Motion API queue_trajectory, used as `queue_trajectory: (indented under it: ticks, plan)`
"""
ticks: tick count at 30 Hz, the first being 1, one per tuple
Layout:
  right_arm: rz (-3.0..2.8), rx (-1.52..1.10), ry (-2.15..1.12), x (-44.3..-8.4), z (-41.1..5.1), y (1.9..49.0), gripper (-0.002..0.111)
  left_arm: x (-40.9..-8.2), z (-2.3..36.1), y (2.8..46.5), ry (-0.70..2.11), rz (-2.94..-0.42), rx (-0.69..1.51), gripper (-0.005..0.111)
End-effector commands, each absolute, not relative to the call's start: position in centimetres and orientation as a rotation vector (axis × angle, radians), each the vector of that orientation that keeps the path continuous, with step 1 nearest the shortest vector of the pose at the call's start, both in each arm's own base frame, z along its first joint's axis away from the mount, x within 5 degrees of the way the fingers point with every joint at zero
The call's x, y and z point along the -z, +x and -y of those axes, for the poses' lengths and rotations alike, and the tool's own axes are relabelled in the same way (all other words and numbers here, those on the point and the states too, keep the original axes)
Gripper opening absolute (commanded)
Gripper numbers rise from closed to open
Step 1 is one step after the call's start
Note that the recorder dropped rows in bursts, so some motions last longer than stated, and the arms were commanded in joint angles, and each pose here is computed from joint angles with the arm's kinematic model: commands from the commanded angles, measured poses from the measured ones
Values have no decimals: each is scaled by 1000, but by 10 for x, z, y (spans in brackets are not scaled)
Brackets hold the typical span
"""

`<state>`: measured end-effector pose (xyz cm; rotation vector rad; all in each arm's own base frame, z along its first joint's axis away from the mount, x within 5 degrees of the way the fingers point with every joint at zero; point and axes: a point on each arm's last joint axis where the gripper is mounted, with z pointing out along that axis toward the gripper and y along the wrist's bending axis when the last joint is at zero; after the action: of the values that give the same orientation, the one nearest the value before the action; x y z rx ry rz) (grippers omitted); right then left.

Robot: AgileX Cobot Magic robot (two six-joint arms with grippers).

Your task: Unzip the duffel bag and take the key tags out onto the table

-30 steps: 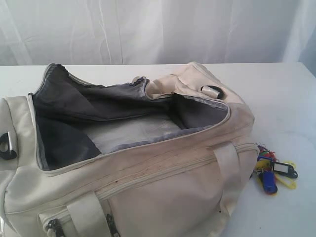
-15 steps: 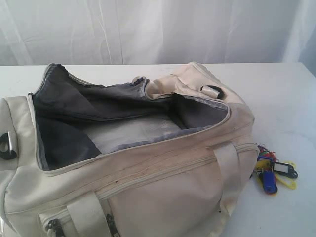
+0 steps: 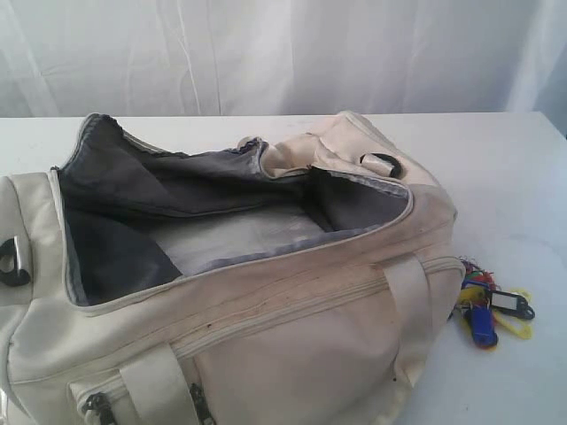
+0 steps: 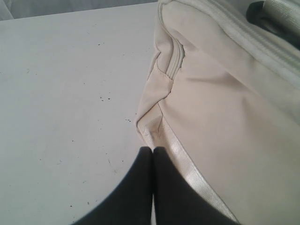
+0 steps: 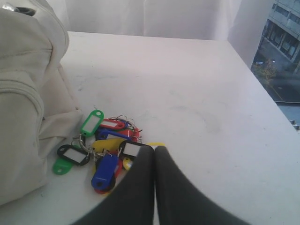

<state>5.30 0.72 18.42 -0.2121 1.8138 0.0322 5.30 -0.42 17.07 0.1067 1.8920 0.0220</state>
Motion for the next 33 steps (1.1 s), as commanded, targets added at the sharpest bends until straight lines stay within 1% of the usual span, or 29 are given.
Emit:
queue_trajectory:
  ticks: [1,33]
  plan:
    - [-1819,-36,-202,-182,-7,53,0,-169,5,53,105,-1894,-10,0]
    - [-1821,-51,-187,-182,-7,53,0,-169,5,53,105,-1894,-10,0]
